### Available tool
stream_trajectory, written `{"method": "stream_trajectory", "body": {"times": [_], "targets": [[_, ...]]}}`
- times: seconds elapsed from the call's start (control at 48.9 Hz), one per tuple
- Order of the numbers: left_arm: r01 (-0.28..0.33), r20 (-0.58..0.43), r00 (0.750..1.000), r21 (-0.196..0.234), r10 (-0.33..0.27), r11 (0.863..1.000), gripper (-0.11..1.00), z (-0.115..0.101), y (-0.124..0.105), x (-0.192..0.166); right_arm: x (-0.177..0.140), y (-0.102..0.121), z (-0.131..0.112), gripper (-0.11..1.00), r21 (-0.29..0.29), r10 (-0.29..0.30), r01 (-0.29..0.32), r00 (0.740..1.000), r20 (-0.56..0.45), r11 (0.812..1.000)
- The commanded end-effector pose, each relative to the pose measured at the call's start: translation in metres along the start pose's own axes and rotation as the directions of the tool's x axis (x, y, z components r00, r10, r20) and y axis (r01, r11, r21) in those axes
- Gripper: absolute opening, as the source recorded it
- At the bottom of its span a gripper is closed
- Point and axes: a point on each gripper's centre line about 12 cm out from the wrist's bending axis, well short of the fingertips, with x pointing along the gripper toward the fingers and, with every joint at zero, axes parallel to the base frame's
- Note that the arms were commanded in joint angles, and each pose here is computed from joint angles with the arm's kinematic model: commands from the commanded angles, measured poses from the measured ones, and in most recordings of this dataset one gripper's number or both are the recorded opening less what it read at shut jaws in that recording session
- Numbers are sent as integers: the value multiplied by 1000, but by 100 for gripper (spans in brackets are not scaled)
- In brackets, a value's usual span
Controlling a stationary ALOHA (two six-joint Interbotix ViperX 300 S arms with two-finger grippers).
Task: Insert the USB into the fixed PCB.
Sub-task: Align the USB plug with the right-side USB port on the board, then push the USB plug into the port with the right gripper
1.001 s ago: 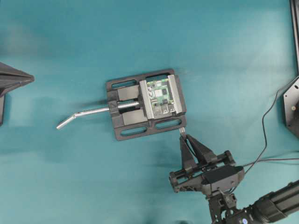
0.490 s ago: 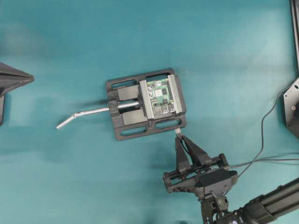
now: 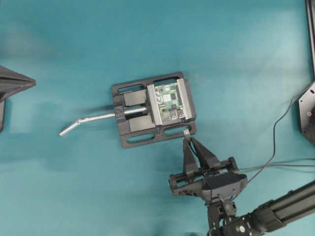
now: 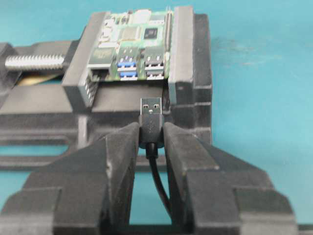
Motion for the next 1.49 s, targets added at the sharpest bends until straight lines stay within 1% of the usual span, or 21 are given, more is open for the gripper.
{"method": "stream_trajectory", "body": {"times": [0.0, 0.306, 0.613, 0.838, 1.471], "targets": [[-3, 11, 1000, -4, 3, 1000, 0, 5, 0, 0, 4, 6, 8, 21, 25, -6, 6, 1000, 3, 1000], [-3, 11, 1000, -4, 3, 1000, 0, 5, 0, 0, 16, 10, 12, 21, 25, 8, -9, 1000, 30, 1000], [-3, 11, 1000, -4, 3, 1000, 0, 5, 0, 0, 21, 8, 12, 21, 18, -1, 0, 999, 34, 1000], [-3, 11, 1000, -4, 3, 1000, 0, 5, 0, 0, 25, 9, 10, 21, 15, 0, 0, 1000, 16, 1000], [-1, 11, 1000, -3, 1, 1000, 0, 5, 0, 0, 31, 7, 12, 21, 10, -16, 16, 999, 30, 1000]]}}
